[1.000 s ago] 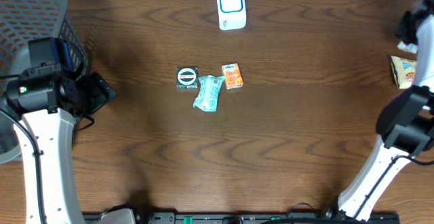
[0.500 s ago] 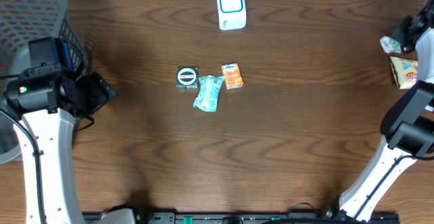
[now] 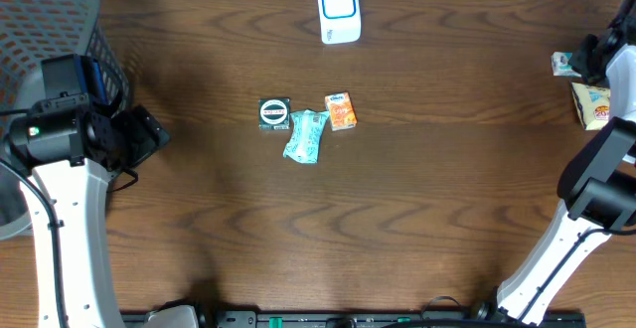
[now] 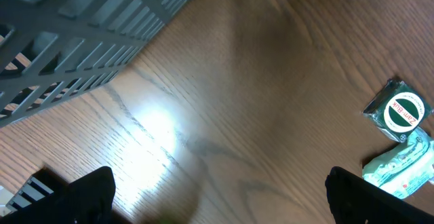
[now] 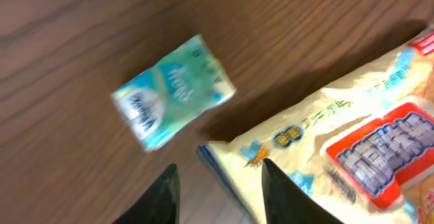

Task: Scan the item barcode
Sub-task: 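Open the right gripper to drop the pack and lift away, then move the right gripper back toward the orange Kleenex pack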

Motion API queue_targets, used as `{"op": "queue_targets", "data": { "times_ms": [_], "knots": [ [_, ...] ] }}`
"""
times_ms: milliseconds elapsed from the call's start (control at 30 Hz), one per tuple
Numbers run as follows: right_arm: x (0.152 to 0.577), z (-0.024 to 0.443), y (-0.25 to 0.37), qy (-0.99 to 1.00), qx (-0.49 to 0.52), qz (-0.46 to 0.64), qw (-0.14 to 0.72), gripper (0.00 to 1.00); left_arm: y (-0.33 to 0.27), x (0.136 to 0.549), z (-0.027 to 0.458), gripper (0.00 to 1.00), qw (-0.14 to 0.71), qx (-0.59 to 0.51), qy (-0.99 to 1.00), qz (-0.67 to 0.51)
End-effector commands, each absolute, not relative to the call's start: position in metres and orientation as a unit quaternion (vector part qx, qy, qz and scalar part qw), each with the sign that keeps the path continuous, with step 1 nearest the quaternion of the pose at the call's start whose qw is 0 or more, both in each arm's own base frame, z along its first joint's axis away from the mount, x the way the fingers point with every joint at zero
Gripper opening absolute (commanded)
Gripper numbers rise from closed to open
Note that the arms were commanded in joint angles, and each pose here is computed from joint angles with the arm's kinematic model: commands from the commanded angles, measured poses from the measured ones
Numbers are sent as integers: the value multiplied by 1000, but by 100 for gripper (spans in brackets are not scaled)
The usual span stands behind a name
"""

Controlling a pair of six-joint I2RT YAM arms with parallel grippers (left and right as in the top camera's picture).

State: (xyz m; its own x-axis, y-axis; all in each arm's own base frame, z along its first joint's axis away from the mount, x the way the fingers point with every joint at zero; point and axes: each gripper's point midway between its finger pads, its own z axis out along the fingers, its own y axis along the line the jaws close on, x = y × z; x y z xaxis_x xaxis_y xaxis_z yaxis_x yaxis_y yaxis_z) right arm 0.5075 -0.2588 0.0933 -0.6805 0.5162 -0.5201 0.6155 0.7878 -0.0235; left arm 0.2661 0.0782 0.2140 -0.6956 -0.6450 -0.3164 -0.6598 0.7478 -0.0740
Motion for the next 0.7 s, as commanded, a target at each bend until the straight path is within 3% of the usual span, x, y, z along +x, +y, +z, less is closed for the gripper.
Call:
{"op": "queue_targets", "data": {
  "times_ms": [0,167,300,667],
  "knots": [
    [520,173,-213,911,256,-29,322,37,81,263,214,98,163,-360,918,31],
    [519,227,-130,908,176,153,349,47,81,263,214,98,163,-360,918,31],
    [501,234,-67,904,136,276,297,51,81,263,214,98,163,-360,918,31],
    [465,182,56,943,52,286,161,60,81,263,214,98,163,-360,918,31]
  ]
}}
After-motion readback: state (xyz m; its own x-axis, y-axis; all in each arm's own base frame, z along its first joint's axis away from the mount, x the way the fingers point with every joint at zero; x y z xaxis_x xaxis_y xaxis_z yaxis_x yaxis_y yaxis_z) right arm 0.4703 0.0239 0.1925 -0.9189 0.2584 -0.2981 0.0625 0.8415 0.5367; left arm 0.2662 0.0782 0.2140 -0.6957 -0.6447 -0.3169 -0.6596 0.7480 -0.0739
